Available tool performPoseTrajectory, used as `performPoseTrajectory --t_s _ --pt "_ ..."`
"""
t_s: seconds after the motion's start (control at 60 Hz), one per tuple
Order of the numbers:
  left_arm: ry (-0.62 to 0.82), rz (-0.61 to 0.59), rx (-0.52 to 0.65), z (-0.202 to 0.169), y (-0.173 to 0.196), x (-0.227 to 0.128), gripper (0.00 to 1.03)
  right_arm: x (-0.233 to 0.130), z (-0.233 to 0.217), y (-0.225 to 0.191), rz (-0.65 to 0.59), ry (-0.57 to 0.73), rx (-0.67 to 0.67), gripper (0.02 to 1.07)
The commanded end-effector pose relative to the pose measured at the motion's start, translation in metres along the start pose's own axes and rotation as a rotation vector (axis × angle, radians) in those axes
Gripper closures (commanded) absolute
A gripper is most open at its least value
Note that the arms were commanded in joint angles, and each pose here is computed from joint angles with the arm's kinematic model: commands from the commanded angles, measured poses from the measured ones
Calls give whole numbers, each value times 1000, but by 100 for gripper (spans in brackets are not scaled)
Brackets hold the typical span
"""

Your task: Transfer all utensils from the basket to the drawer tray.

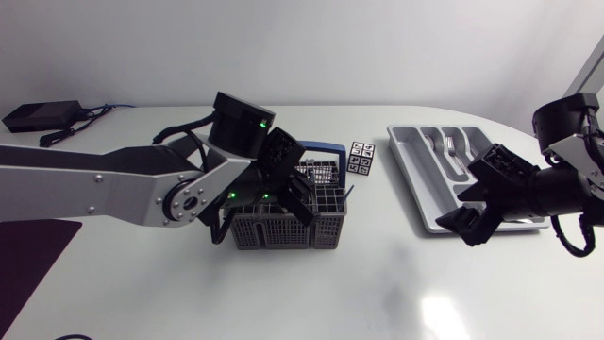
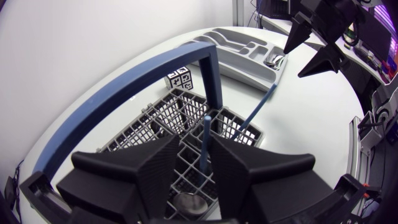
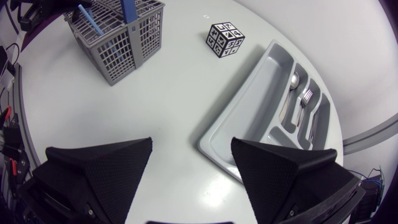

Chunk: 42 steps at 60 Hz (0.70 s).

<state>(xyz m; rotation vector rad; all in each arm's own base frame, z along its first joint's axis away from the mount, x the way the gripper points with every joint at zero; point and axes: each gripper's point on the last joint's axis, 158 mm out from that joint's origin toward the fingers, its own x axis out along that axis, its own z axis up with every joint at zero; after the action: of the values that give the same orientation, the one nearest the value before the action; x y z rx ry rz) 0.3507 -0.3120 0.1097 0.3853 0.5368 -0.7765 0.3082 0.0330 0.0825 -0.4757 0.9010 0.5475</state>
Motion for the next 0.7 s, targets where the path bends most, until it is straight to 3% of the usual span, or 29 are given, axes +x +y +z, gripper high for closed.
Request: performPoseTrajectory --t_s 0.0,0.067,0.683 --pt "27 0 16 -15 -3 6 93 2 -5 7 7 10 19 15" --pt "12 4 15 -11 -2 2 99 1 -3 9 10 6 18 15" --pt "-242 40 28 81 8 -92 99 -17 32 44 7 -50 -70 15"
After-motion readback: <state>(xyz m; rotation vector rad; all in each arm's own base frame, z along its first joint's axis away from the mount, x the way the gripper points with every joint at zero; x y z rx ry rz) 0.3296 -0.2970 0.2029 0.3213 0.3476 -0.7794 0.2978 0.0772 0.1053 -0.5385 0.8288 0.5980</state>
